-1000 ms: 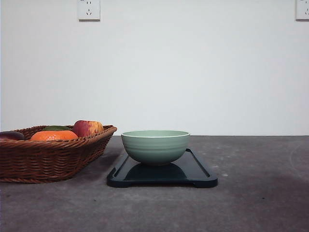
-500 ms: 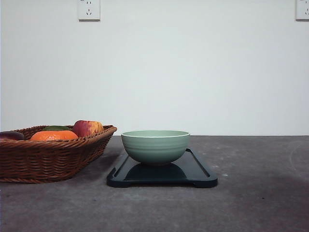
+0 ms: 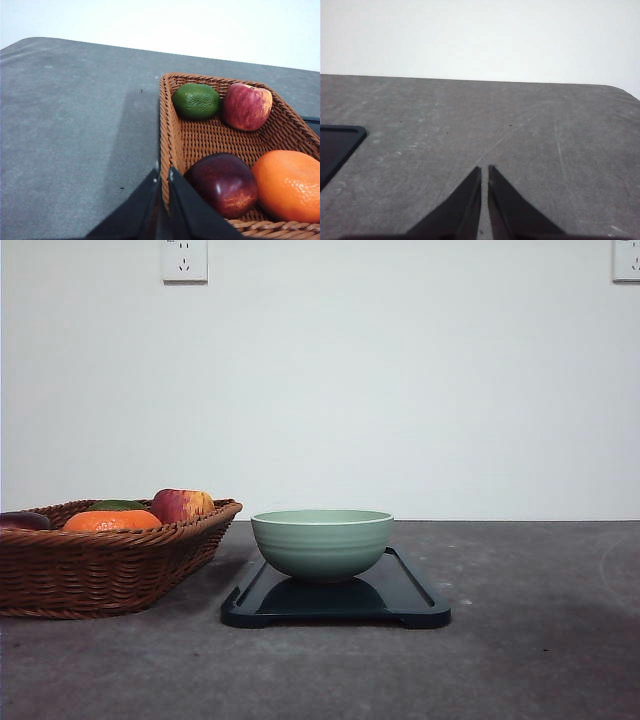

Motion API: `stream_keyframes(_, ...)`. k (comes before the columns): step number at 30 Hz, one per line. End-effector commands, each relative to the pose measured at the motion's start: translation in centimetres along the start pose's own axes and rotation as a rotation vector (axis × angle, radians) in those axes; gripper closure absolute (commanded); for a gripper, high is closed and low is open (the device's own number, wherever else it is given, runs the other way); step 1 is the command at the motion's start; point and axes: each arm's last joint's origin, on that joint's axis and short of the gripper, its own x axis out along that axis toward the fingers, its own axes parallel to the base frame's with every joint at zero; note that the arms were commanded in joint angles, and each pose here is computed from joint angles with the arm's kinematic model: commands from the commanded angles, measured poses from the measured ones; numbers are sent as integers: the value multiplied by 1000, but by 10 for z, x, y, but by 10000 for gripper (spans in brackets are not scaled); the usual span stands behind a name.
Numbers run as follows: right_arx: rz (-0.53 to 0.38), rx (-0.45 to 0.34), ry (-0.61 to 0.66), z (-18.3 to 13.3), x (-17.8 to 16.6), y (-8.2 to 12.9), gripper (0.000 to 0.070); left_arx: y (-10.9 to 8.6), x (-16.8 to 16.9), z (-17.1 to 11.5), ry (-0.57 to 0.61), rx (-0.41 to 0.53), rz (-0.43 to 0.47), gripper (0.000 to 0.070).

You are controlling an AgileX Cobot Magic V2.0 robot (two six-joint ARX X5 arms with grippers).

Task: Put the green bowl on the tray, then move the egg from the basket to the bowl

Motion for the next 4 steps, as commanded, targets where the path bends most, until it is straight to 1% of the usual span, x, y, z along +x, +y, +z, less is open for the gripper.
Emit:
stream_keyframes(1, -2, 4, -8, 0, 0, 0, 684, 1, 2, -5, 3, 17, 2, 677)
stream_keyframes(4, -2, 4, -8, 0, 0, 0, 684, 1, 2, -5, 2, 17, 2, 677)
